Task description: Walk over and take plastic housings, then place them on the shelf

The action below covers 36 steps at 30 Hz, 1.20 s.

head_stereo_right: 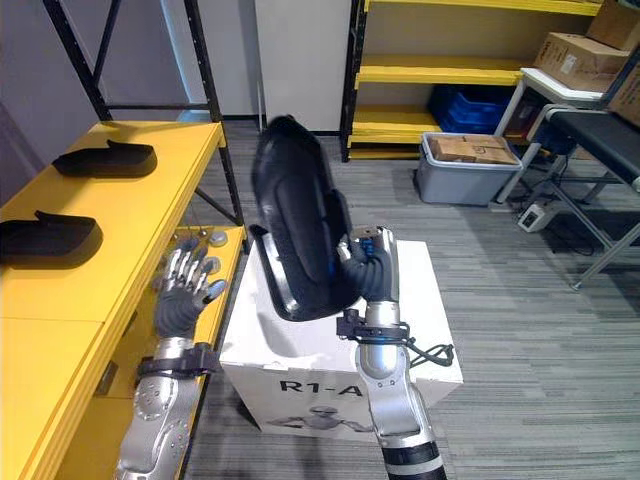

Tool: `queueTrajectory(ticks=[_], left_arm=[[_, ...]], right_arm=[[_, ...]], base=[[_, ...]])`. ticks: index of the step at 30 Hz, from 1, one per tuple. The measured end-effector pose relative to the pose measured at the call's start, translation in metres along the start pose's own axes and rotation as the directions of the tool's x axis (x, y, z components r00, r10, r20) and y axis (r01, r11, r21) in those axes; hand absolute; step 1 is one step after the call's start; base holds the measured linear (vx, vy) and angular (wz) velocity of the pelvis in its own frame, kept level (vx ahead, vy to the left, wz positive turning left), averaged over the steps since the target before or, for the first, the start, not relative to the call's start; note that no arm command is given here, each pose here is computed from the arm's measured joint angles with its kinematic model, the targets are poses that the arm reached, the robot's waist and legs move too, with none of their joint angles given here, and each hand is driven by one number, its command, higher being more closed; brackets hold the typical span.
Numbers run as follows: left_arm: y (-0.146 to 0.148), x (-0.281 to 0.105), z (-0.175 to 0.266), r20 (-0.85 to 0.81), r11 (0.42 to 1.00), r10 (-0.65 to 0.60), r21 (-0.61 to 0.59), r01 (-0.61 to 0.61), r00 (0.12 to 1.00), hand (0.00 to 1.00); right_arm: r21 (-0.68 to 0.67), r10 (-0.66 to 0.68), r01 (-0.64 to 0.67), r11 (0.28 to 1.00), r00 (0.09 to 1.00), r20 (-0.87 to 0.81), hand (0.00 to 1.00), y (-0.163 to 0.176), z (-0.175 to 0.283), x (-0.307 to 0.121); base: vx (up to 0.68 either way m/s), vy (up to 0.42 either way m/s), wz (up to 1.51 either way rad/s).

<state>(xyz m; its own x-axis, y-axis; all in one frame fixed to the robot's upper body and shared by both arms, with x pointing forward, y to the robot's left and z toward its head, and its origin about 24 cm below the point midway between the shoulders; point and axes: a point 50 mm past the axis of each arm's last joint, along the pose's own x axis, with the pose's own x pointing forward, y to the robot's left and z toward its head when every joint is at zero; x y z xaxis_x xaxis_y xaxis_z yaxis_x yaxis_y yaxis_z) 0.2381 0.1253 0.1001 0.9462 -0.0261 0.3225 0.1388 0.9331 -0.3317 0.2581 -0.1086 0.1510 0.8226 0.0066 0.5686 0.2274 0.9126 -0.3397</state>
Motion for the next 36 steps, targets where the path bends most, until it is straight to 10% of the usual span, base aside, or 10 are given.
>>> queueTrajectory(ticks=[36], left_arm=[[0.013,0.006,-0.034,-0.181,0.960,0.156,-0.203,-0.192,0.971,0.00]], right_arm=[[-0.038,0.217,-0.214,0.976,0.960,0.177,1.00,0.049,0.033,-0.006]], base=[[0.00,0.000,0.00]])
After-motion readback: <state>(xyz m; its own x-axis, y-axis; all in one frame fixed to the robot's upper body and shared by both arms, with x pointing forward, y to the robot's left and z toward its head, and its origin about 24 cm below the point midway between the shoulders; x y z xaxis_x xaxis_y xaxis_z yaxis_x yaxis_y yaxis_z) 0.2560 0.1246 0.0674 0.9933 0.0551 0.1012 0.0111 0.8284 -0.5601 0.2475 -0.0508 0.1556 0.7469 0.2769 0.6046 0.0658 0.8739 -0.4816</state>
